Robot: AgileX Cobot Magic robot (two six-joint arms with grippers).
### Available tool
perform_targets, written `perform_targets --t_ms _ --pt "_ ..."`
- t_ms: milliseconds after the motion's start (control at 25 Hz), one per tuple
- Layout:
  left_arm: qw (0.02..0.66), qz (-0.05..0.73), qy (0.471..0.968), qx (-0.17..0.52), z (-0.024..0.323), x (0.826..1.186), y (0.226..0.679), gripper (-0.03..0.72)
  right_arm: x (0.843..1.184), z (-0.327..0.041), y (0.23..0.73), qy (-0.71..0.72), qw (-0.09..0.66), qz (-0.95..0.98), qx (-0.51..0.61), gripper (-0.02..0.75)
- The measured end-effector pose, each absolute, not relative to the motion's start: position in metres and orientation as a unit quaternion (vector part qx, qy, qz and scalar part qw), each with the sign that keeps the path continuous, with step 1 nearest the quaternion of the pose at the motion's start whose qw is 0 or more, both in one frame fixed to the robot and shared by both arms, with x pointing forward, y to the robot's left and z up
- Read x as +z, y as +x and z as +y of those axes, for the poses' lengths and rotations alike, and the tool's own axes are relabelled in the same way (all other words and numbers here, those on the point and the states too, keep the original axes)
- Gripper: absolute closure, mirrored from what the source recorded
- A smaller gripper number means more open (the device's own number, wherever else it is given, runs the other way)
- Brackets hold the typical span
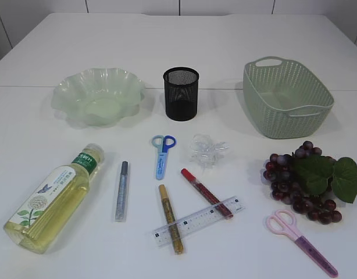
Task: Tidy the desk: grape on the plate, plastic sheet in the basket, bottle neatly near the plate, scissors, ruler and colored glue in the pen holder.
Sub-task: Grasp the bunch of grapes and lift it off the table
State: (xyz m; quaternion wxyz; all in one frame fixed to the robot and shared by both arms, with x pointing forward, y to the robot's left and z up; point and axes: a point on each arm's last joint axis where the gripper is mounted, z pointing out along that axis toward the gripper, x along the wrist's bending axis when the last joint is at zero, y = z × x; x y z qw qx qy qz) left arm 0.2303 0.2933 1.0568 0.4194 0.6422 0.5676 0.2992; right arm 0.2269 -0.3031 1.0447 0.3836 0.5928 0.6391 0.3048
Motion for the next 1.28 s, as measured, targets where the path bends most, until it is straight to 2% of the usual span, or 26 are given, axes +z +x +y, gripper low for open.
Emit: perform_targets --t_ms 760,1280 --pt "0.424 0.566 0.641 0.297 0.293 1.058 0.230 0.272 1.045 -0.303 0.227 0.592 0.384 0.640 0.305 0.555" --pt "0.431 0.565 0.638 0.297 0.290 1.104 0.243 0.272 1.045 -0.303 0.227 0.592 0.384 0.640 0.305 0.555"
